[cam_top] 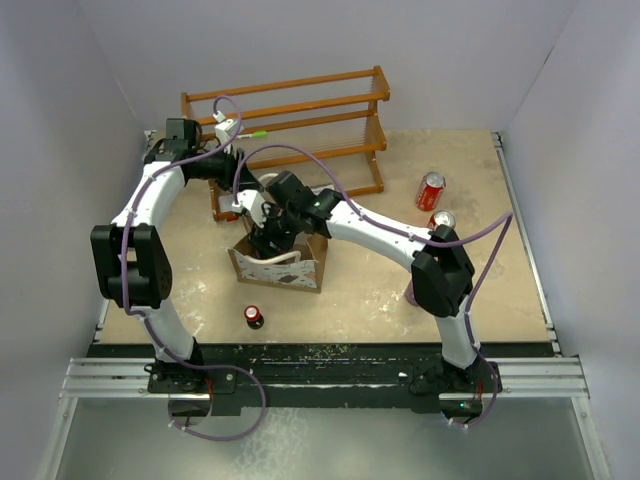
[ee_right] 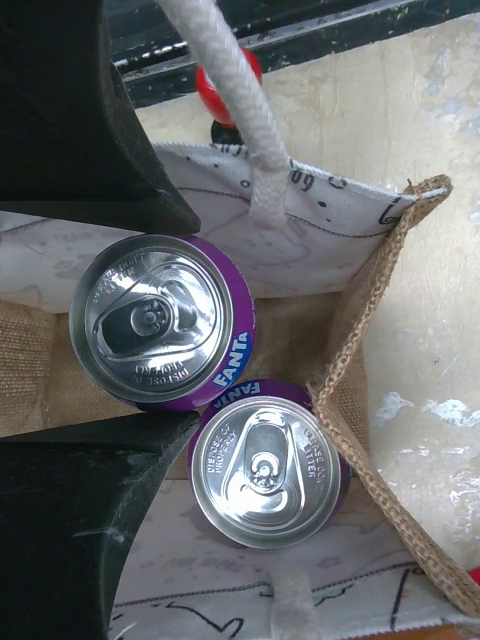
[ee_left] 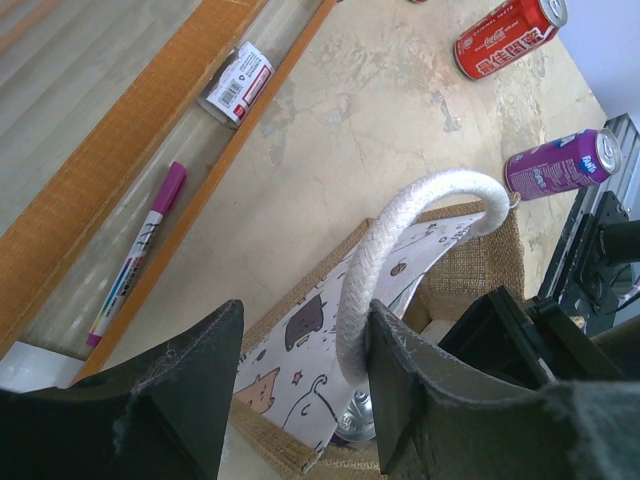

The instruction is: Place the beverage into the canvas bag

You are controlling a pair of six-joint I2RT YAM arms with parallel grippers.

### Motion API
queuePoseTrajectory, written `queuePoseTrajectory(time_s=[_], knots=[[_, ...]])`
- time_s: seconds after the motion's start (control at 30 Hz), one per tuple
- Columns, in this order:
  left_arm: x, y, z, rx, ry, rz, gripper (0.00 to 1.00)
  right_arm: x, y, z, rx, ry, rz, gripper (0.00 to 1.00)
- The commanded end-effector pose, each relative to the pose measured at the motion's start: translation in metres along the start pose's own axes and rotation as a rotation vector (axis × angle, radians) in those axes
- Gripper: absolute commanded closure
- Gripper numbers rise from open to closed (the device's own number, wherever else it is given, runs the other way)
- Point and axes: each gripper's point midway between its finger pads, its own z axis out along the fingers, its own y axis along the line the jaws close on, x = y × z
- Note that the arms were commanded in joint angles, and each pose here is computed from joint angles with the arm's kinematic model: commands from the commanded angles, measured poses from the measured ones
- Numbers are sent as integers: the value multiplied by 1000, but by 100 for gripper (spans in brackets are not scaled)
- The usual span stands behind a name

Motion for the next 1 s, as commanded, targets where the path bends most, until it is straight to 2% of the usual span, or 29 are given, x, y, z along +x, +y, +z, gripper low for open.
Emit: queuePoseTrajectory(time_s=[0.0,0.4,0.83,0.97], knots=[[-12,-13,-5,9,-34,51,45,-31,-2,-6,48,-102,-37,100],[-10,-13,-4,8,-32,52,45,-14,-1,12,54,-72,-15,100],[-10,-13,-4,7,-32,52,45,-7,3,28,53,-52,8,92],[-10,-13,-4,8,-33,55,45,-2,5,30,55,-42,17,84]])
